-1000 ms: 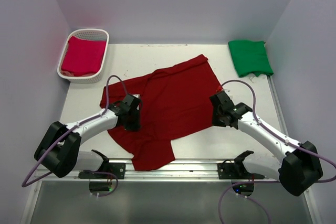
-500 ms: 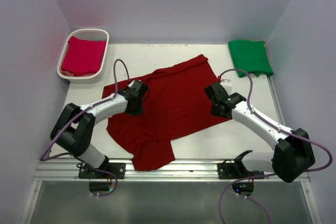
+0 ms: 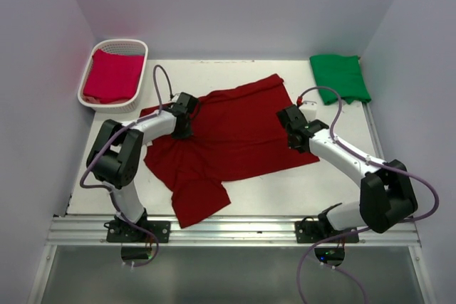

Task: Fold and stack the t-shirts
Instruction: Flatten the tshirt out, then fold the tshirt

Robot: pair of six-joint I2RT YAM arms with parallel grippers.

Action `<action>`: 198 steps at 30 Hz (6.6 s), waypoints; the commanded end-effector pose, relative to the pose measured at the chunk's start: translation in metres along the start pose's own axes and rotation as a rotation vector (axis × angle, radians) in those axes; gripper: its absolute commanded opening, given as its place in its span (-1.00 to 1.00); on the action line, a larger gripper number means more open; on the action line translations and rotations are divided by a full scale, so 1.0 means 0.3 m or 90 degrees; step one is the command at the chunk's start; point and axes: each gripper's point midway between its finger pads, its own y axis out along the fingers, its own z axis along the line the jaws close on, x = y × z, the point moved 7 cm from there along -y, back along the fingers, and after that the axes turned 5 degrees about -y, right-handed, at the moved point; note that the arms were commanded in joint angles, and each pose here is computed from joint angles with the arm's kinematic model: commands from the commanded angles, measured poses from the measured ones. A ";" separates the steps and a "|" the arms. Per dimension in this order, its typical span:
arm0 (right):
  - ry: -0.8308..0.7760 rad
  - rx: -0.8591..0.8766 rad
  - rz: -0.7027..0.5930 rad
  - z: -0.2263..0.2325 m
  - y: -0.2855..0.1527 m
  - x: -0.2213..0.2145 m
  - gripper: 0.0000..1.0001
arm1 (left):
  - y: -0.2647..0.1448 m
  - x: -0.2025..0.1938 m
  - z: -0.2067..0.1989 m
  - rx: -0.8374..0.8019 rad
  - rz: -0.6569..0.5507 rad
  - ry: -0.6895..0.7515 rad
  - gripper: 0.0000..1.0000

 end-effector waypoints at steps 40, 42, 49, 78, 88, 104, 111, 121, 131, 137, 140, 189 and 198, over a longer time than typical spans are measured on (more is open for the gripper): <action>0.098 0.049 -0.006 0.152 0.288 0.337 -1.00 | -0.198 0.086 -0.008 -0.057 -0.056 0.040 -1.00; 0.087 0.063 -0.007 0.170 0.296 0.353 -1.00 | -0.196 0.144 -0.036 -0.057 -0.086 0.035 -1.00; 0.063 0.090 -0.007 0.218 0.355 0.402 -1.00 | 0.024 0.240 -0.065 0.017 -0.076 0.003 -1.00; 0.096 0.126 0.018 0.206 0.563 0.570 -1.00 | 0.198 0.551 -0.133 -0.055 -0.089 -0.023 -1.00; 0.111 0.207 -0.194 0.026 0.080 0.542 -0.06 | -0.408 0.482 -0.004 -0.183 -0.294 -0.063 -0.41; 0.074 0.211 -0.029 -0.054 -0.069 0.099 0.20 | -0.375 -0.383 0.084 -0.094 0.168 0.029 -0.25; 0.059 0.197 -0.008 -0.056 -0.043 0.061 0.21 | -0.439 -0.431 0.107 -0.073 0.171 0.055 -0.19; 0.058 0.186 -0.004 -0.059 -0.035 0.049 0.22 | -0.358 -0.500 0.154 -0.001 0.196 0.062 -0.15; 0.062 0.180 -0.012 -0.075 -0.049 0.049 0.22 | -0.303 -0.540 0.143 0.004 0.226 0.060 -0.09; 0.066 0.157 -0.009 -0.085 -0.042 0.039 0.17 | -0.255 -0.599 0.146 0.000 0.271 0.072 -0.41; 0.072 0.150 0.000 -0.084 -0.030 0.028 0.03 | -0.256 -0.606 0.149 -0.006 0.277 0.070 -1.00; 0.346 -0.078 0.016 -0.244 0.234 -0.071 0.13 | -0.415 -0.479 0.179 -0.035 0.154 0.028 -1.00; 0.366 -0.046 0.032 -0.218 0.283 -0.076 0.01 | -0.418 -0.478 0.184 -0.030 0.152 0.024 -1.00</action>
